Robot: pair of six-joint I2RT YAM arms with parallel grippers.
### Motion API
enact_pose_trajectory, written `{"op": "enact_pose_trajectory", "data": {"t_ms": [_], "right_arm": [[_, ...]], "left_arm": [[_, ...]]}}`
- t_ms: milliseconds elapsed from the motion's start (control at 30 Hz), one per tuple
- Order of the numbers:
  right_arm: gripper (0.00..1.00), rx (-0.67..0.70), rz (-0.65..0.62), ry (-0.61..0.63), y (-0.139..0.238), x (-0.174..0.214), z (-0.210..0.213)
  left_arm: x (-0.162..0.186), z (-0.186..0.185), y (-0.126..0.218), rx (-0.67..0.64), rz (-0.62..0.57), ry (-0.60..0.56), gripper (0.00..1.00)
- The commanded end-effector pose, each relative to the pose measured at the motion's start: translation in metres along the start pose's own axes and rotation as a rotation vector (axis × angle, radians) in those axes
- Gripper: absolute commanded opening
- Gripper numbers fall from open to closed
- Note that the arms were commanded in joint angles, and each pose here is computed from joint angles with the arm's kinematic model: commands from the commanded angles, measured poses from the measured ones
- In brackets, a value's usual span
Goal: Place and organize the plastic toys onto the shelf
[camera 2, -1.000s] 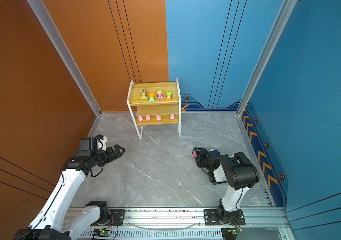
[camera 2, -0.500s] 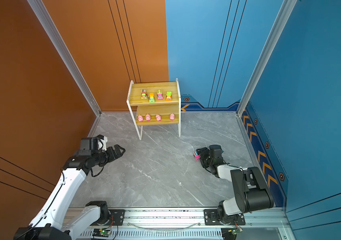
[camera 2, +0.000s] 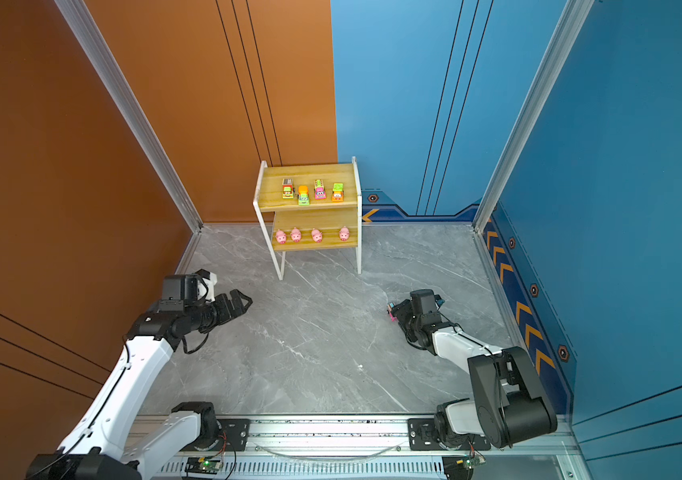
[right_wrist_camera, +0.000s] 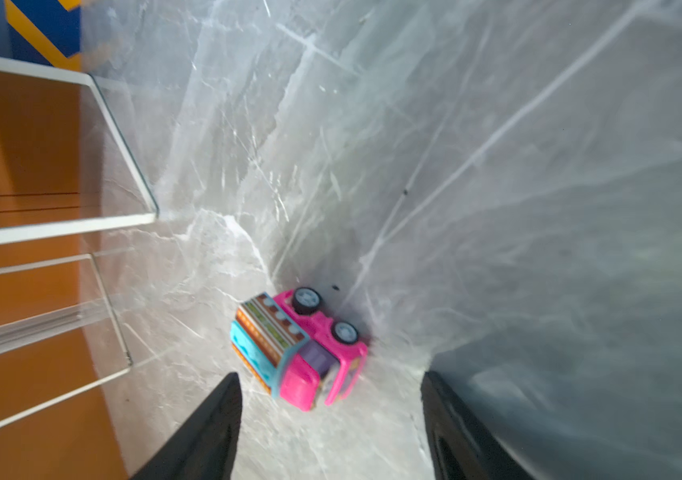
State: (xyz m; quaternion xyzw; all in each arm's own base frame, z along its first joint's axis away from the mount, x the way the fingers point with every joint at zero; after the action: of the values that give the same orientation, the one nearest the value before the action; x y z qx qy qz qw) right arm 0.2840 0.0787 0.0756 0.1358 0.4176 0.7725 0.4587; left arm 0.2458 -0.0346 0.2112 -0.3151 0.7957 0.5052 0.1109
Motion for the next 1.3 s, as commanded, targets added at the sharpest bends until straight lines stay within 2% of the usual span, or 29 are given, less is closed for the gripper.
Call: {"op": "enact_pose_trajectory", "data": {"t_ms": [0,200,300,467,667,733,900,1100,1267], "right_arm": [[0.70,0.332,-0.006,0.130,0.019,0.011,-0.056],[0.70,0.208,-0.048,0.494,0.038,0.006,-0.006],[0.69,0.144,-0.039,0.692,0.042,0.015,0.017],[0.68,0.132,-0.049,0.986,0.048,0.030,0.040],[0.69,0.078,-0.034,1.063,0.043,0.028,0.045],[0.69,0.091,-0.033,1.072,0.041,0.025,0.042],[0.66,0.102,0.005,1.100,0.035,0.021,0.038],[0.57,0.124,0.019,1.129,0.025,0.015,0.045],[0.56,0.184,0.056,1.171,0.010,0.012,0.048]], "left_arm": [[0.006,0.002,-0.003,-0.007,0.014,-0.017,0.98],[0.008,-0.007,-0.001,0.022,0.016,-0.079,0.98],[0.010,-0.020,0.002,0.034,0.001,-0.174,0.98],[0.014,-0.063,0.011,0.122,-0.035,-0.386,0.98],[0.032,-0.109,0.018,0.249,-0.012,-0.720,0.98],[0.039,-0.113,0.018,0.277,-0.003,-0.781,0.98],[0.053,-0.109,0.016,0.329,-0.006,-0.816,0.98],[0.054,-0.108,0.021,0.331,-0.036,-0.825,0.98],[0.055,-0.109,0.022,0.339,-0.037,-0.827,0.98]]}}
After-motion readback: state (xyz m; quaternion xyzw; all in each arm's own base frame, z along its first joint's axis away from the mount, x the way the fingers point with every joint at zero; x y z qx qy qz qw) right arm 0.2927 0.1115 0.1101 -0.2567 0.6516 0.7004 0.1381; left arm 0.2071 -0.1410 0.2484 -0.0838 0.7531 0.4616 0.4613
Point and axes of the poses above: each gripper's point midway between its finger pads, its own y axis back along the fingers, its own z axis along the line the jaws close on, x = y × z, the point moved 5 cm from there along y, back along the fingers, and after that the axes turned 3 degrees about -y, right-handed, at the moved point
